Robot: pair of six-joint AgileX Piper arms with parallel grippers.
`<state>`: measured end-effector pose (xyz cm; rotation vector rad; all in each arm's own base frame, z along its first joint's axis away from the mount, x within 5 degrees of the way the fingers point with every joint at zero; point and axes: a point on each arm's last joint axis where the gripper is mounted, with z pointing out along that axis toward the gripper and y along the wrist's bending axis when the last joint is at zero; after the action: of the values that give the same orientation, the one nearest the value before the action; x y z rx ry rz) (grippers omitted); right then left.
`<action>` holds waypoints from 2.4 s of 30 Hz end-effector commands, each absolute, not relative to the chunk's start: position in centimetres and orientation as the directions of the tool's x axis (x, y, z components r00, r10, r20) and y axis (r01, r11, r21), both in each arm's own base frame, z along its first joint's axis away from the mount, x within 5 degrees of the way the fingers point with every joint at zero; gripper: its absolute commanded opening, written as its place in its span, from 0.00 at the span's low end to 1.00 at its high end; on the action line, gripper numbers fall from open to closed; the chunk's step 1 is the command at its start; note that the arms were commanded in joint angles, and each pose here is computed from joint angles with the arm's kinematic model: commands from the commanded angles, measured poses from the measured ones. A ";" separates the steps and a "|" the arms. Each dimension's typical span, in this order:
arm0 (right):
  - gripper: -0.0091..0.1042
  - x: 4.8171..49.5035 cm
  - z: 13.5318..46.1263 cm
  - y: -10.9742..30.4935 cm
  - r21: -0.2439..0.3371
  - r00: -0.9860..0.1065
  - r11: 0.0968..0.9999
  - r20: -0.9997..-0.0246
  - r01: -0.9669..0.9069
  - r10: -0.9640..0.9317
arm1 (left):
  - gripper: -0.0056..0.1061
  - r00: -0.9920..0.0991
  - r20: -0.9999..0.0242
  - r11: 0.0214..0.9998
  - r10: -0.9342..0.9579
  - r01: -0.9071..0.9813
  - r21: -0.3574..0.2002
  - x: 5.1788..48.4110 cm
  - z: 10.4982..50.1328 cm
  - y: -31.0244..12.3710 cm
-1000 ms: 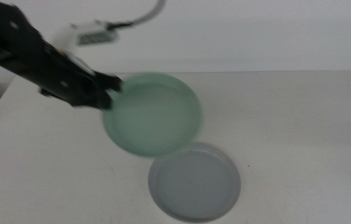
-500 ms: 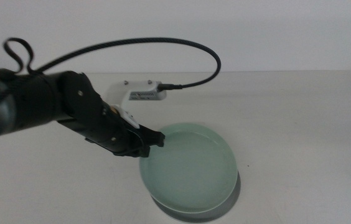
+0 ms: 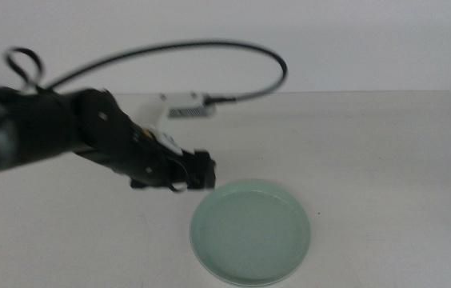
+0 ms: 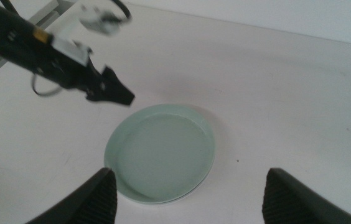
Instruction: Stack the three bowls on top of each other.
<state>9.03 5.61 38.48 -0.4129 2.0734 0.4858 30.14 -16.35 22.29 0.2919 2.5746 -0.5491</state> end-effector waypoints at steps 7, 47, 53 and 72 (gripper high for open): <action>0.60 9.2 39.7 5.6 0.176 -0.439 0.864 -0.897 -0.472 -0.058 | 0.85 -0.644 -0.765 0.891 0.013 0.354 -0.283 28.9 34.3 -11.9; 0.60 14.7 40.4 3.1 0.015 -0.417 0.999 -0.909 -0.036 -0.002 | 0.85 -0.488 -0.872 0.986 0.045 0.163 -0.040 15.2 39.5 -2.5; 0.60 13.5 40.6 1.0 0.012 -0.390 0.997 -0.920 0.071 0.039 | 0.85 -0.403 -0.915 0.985 0.025 0.165 -0.046 11.7 38.0 -2.0; 0.60 6.9 30.7 0.7 -0.021 -0.055 0.988 -0.998 -0.151 -0.029 | 0.85 -0.037 -0.998 0.985 -0.051 0.163 -0.056 5.3 29.7 -1.0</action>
<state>6.77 0.17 29.31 -0.0528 1.7630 0.0974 5.09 -1.01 28.29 0.1195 1.7325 -0.1536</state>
